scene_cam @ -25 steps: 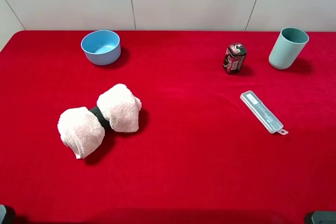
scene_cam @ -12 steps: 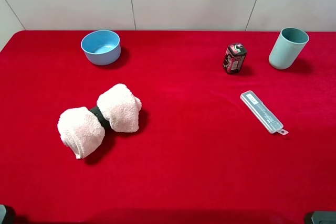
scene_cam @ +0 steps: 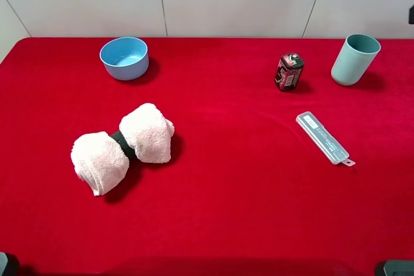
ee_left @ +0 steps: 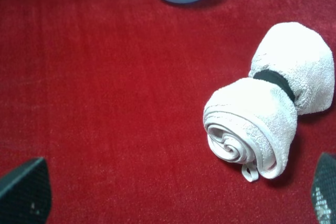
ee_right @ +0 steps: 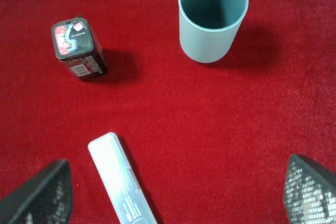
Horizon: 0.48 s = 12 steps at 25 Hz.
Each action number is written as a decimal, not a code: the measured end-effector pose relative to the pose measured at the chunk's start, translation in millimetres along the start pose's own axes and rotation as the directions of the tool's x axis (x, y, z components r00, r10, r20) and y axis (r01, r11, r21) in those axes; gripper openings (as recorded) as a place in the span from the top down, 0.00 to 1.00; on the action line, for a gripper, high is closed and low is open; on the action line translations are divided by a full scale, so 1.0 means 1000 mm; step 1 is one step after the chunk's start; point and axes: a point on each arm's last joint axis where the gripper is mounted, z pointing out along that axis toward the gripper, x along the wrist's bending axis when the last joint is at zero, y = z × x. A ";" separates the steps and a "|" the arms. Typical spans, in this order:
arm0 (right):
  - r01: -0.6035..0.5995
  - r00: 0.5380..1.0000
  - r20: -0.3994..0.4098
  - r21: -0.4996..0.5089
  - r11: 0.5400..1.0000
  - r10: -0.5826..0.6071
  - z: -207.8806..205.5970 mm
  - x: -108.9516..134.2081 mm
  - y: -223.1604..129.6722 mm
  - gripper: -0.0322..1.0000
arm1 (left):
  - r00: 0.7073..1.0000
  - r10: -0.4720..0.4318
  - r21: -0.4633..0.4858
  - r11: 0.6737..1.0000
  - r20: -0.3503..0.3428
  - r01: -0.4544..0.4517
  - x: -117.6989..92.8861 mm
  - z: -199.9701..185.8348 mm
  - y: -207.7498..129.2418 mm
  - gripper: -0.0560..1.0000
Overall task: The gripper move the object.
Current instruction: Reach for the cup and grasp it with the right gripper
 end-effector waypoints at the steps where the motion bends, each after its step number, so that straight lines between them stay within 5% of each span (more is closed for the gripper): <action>1: 0.000 1.000 0.000 0.023 1.000 0.000 0.006 0.000 0.008 0.38 | 1.000 0.000 0.000 1.000 0.000 0.000 0.000 0.000 0.000 0.02; 12: -0.001 1.000 -0.001 0.179 0.984 0.001 0.073 -0.001 0.068 0.38 | 1.000 0.000 0.000 1.000 0.000 0.000 0.000 0.000 0.000 0.02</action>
